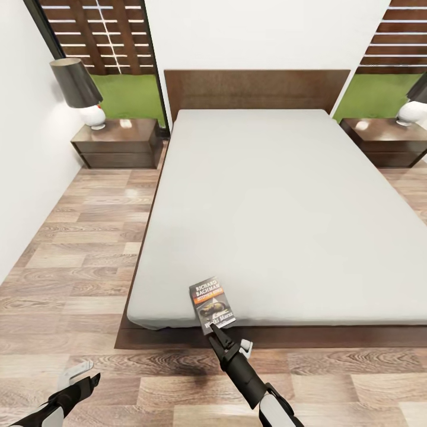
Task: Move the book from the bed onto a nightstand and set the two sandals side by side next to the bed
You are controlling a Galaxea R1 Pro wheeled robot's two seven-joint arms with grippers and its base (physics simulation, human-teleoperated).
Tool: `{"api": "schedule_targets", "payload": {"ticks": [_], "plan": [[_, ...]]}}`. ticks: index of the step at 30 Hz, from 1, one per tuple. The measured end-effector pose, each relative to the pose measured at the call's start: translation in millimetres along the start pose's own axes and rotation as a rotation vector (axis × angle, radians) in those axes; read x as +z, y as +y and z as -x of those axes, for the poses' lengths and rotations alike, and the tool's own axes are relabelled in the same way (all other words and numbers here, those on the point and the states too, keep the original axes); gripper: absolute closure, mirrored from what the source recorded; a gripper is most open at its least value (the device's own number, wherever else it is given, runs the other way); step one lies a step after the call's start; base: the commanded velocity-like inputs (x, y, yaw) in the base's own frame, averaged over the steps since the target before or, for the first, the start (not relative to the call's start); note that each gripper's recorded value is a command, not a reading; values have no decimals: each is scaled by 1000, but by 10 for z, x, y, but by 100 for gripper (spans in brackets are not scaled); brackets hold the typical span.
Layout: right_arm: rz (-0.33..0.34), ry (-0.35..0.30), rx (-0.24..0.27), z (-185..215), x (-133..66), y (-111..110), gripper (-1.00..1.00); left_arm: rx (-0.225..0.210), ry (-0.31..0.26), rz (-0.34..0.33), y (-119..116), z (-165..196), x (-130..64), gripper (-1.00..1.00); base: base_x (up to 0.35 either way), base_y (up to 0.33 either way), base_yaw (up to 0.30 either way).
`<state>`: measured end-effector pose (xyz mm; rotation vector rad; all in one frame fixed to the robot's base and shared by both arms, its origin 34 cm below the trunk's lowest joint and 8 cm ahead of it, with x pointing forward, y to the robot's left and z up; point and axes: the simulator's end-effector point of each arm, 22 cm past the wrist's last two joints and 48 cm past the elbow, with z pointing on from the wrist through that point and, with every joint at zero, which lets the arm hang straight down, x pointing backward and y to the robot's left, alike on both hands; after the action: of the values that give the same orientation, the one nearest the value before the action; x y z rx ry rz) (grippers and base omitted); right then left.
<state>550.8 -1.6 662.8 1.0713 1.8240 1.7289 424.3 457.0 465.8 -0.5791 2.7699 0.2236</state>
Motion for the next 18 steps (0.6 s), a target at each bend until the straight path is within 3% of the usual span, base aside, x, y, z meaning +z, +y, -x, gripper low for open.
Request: {"api": "schedule_targets", "payload": {"ticks": [18], "plan": [[0,0,0,61,45,-266,-100,0,-1,0,-26,-83,263,-100,0,0,0]]}}
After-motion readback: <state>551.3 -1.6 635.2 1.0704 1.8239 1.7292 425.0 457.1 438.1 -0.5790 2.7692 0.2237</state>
